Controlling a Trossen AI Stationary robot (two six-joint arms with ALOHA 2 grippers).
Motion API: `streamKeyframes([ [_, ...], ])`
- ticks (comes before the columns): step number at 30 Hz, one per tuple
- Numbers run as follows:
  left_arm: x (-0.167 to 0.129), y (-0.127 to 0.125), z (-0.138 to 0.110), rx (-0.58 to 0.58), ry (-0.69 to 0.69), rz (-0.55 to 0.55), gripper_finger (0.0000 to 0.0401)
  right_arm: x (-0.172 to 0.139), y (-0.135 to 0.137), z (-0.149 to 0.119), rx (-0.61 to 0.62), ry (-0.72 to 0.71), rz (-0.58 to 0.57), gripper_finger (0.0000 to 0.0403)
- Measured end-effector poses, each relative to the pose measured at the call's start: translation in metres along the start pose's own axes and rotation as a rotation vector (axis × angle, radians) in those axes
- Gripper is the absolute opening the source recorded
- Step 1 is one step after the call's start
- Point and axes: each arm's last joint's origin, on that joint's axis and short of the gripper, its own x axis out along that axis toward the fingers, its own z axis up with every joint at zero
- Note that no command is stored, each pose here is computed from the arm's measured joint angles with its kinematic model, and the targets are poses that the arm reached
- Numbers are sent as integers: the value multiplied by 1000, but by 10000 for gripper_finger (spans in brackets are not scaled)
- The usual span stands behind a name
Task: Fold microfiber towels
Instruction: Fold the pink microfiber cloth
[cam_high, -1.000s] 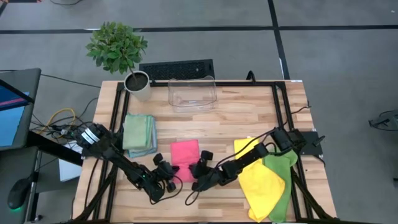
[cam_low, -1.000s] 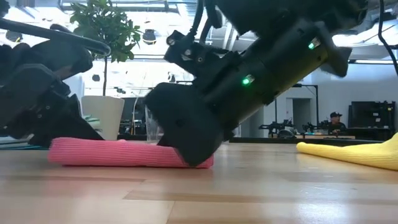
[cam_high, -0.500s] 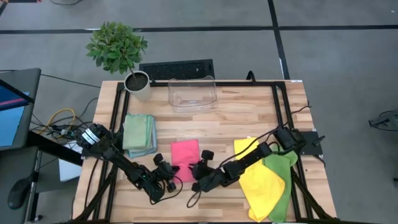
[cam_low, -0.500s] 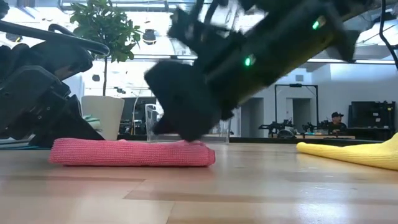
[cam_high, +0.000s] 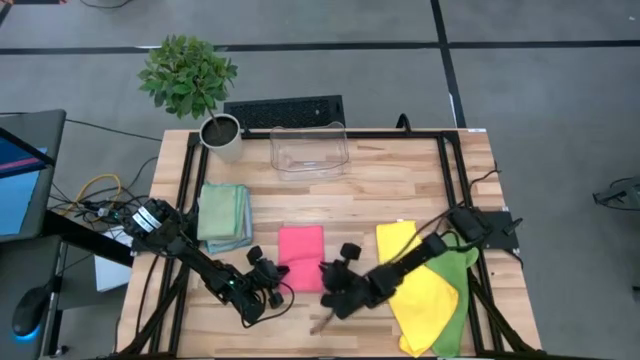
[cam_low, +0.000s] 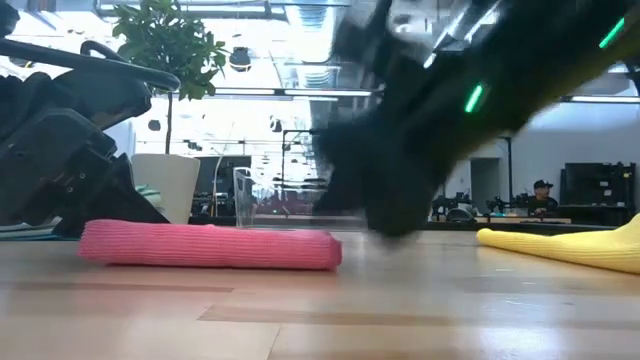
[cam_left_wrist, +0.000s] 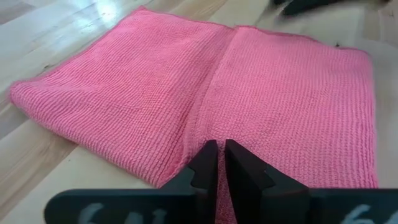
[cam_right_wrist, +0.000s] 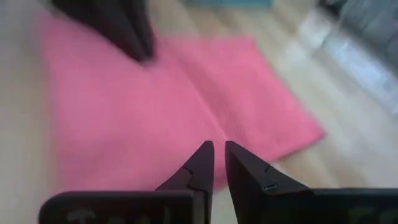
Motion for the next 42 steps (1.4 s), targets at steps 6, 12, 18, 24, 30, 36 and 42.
streamKeyframes([
  [6,0,-2,1,-5,-9,-15,24,-28,4,19,11,-121,-26,65],
  [12,0,-2,1,-9,-20,-11,24,-18,25,10,15,-152,121,65],
  [18,-1,-3,3,3,-21,-17,24,-2,33,-19,42,-85,137,65],
  [24,-16,-5,28,74,-49,-76,24,1,34,-24,70,-64,132,65],
  [30,-47,-7,57,69,-124,-155,24,0,34,-23,65,-62,131,65],
  [36,-53,-21,37,107,-180,-204,10,2,32,-23,65,-59,128,65],
  [42,-21,-37,9,153,-161,-183,2,2,32,-23,63,-57,129,65],
])
